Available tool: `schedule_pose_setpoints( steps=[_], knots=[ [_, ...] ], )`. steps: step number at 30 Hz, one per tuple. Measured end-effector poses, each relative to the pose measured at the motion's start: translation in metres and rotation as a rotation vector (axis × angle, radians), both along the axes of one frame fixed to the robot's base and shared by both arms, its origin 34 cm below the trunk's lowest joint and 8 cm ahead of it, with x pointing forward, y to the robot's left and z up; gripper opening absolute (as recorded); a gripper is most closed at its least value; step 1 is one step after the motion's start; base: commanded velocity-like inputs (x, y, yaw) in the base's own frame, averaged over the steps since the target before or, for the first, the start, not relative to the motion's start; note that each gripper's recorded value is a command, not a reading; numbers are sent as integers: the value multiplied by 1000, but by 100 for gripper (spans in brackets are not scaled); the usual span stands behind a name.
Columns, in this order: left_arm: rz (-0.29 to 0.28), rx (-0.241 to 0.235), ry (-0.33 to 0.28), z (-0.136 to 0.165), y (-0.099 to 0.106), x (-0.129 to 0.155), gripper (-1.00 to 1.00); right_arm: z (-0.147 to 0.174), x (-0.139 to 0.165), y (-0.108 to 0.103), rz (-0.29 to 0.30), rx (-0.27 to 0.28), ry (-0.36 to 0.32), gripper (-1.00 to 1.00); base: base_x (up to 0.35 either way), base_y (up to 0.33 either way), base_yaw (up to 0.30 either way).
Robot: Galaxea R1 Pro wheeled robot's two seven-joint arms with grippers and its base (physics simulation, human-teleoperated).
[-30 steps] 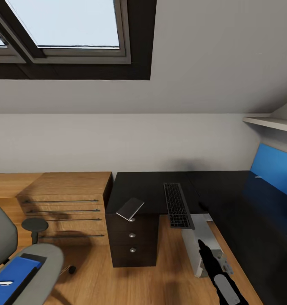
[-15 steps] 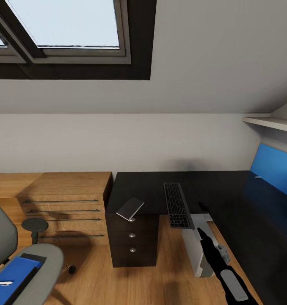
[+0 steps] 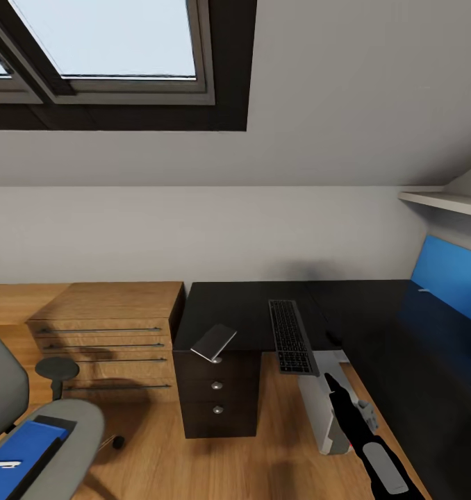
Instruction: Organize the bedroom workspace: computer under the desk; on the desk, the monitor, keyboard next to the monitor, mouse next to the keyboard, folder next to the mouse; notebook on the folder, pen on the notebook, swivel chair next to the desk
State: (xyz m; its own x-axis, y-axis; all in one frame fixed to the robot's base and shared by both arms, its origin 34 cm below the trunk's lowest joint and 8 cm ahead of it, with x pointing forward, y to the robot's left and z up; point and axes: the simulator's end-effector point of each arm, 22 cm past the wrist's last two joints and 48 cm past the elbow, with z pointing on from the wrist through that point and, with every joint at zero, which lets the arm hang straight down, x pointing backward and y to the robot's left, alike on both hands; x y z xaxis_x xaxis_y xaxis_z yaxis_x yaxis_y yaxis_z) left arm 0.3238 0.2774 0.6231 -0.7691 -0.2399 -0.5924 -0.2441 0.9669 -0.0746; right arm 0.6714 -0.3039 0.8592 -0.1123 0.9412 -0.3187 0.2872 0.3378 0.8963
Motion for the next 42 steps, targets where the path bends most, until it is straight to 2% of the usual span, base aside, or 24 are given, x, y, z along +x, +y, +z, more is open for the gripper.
schedule_pose_setpoints(
  steps=[14, 29, 38, 42],
  knots=[
    [0, 0, -2, 0, 0, 0, 100, -13, -7, 2, -2, 8, 28, 100, 178, 0, 0],
    [0, 3, -20, 0, 0, 7, 100, -21, -8, 4, -4, 17, 40, 100, 16, 0, 0],
    [0, 3, -23, -9, 0, 11, 100, -26, -4, 6, 9, 13, 18, 100, 0, 0, 0],
    [0, 11, -74, -2, 2, 34, 100, -23, -1, 9, 22, 15, -15, 100, 0, 0, 0]
  ],
)
